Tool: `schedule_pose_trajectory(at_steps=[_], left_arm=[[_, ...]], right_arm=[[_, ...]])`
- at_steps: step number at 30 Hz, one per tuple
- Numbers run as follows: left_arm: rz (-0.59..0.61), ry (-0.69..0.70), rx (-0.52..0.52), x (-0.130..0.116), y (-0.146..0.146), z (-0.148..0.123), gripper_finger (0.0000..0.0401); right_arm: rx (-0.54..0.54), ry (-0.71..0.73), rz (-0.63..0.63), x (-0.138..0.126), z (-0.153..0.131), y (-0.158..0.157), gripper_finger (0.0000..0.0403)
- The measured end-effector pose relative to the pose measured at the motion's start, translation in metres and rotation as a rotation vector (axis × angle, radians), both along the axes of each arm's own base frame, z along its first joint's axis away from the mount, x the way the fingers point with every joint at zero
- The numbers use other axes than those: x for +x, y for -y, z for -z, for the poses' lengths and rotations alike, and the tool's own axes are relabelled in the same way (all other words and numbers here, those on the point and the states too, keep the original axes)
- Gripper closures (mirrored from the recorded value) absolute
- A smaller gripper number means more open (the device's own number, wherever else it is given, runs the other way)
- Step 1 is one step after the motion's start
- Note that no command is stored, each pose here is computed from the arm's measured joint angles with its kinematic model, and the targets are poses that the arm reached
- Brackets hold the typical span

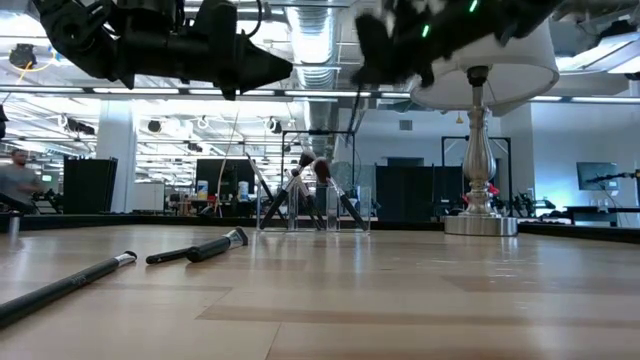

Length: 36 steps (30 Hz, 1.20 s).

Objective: Sort items
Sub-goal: Put the white eyeshadow brush into the transparent organizer, then put the powder brush into the transparent organizer

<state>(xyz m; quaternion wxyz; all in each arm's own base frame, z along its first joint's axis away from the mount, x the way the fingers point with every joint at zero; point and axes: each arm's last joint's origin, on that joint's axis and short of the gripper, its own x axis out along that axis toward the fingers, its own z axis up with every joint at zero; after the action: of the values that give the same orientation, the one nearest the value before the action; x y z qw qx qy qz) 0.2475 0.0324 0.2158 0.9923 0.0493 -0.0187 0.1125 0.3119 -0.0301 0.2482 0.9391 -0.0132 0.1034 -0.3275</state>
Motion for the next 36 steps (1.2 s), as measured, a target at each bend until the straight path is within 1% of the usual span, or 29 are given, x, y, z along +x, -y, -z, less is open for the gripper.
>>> schedule_pose_trajectory(at_steps=[2, 6, 8, 12, 14, 18, 21, 24, 26, 29, 32, 34, 36], left_arm=[[0.0, 0.003, 0.001, 0.0, 0.0, 0.0, 0.0295], [0.0, 0.006, 0.001, 0.0, 0.0, -0.001, 0.0295], [0.0, 0.007, 0.001, 0.0, 0.0, -0.001, 0.0295], [0.001, 0.007, 0.001, 0.0, 0.0, -0.001, 0.0295], [0.001, 0.003, 0.001, 0.0, 0.0, 0.0, 0.0295], [0.001, -0.001, 0.0, 0.0, 0.0, 0.0, 0.0295], [0.001, 0.001, -0.009, 0.0, 0.0, 0.0, 0.0295], [0.003, -0.017, -0.053, 0.0, 0.0, 0.002, 0.0295], [0.002, -0.066, -0.092, 0.0, 0.0, 0.008, 0.0295], [0.001, -0.182, -0.202, -0.001, 0.003, 0.021, 0.0295], [0.008, -0.285, -0.298, -0.003, 0.01, 0.032, 0.0295], [0.03, -0.326, -0.325, -0.006, 0.018, 0.039, 0.0295], [0.079, -0.354, -0.344, -0.009, 0.026, 0.045, 0.0295]], right_arm=[[0.04, -0.044, 0.035, 0.005, 0.016, 0.014, 0.0392], [0.066, -0.12, 0.09, 0.013, 0.046, 0.036, 0.0395], [0.093, -0.122, 0.097, 0.016, 0.057, 0.045, 0.039], [0.136, -0.12, 0.079, 0.02, 0.07, 0.056, 0.037], [0.138, -0.137, 0.059, 0.02, 0.074, 0.059, 0.0361], [0.145, -0.149, 0.068, 0.02, 0.078, 0.062, 0.0348], [0.138, -0.136, 0.064, 0.019, 0.072, 0.061, 0.0343], [0.125, -0.089, 0.037, 0.018, 0.054, 0.052, 0.0342], [0.115, -0.051, 0.005, 0.018, 0.035, 0.042, 0.0342], [0.103, 0.007, -0.058, 0.013, 0.009, 0.022, 0.0341], [0.03, -0.02, -0.157, 0.007, -0.007, -0.001, 0.0341], [-0.026, -0.067, -0.235, 0.005, -0.009, -0.018, 0.0341], [-0.063, -0.093, -0.295, 0.005, -0.009, -0.033, 0.0341]])
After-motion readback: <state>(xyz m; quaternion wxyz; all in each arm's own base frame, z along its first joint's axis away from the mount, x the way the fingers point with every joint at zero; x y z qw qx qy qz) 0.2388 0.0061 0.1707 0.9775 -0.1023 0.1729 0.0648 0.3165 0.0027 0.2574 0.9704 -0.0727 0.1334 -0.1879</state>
